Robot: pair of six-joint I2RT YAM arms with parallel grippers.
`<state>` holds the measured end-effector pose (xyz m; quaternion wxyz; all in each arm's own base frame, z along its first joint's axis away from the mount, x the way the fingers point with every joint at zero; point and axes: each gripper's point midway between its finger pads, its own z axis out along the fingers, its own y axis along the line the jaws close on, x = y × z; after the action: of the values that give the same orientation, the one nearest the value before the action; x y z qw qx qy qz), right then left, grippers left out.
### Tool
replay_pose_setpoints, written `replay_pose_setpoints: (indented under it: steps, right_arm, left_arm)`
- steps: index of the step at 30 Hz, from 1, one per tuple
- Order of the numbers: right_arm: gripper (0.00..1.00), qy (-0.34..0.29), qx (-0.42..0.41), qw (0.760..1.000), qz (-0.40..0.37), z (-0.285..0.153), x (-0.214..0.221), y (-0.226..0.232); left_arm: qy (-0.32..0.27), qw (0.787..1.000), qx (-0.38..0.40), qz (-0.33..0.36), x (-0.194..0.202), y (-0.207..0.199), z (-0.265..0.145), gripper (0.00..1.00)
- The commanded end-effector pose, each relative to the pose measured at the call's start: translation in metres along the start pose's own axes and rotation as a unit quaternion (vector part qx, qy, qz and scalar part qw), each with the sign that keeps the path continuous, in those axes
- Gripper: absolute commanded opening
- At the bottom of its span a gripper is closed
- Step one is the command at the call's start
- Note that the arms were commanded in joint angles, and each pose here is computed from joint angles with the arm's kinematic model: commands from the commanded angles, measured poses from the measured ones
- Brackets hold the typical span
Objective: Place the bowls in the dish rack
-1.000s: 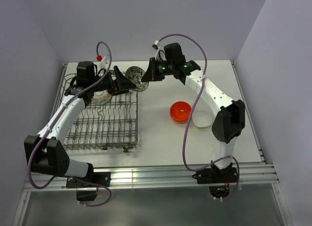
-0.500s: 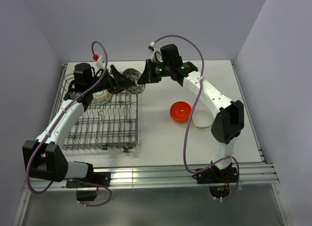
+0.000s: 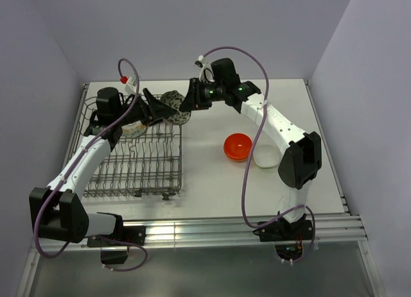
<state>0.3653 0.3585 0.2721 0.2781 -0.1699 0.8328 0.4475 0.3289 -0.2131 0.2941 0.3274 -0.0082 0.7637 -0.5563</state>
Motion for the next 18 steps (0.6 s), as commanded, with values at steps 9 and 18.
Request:
replay_pose_setpoints:
  steps: [9,18]
  right_arm:
    - [0.69,-0.038,-0.039,0.999,0.000,-0.016,-0.010,0.025]
    - [0.63,-0.004,0.006,0.997,0.080,0.014,0.030,-0.028]
  left_arm:
    - [-0.095,0.992,-0.069,0.041,-0.060,0.027,-0.043,0.00]
    - [-0.118,0.972,-0.164,0.122,-0.099,0.062,-0.064,0.00]
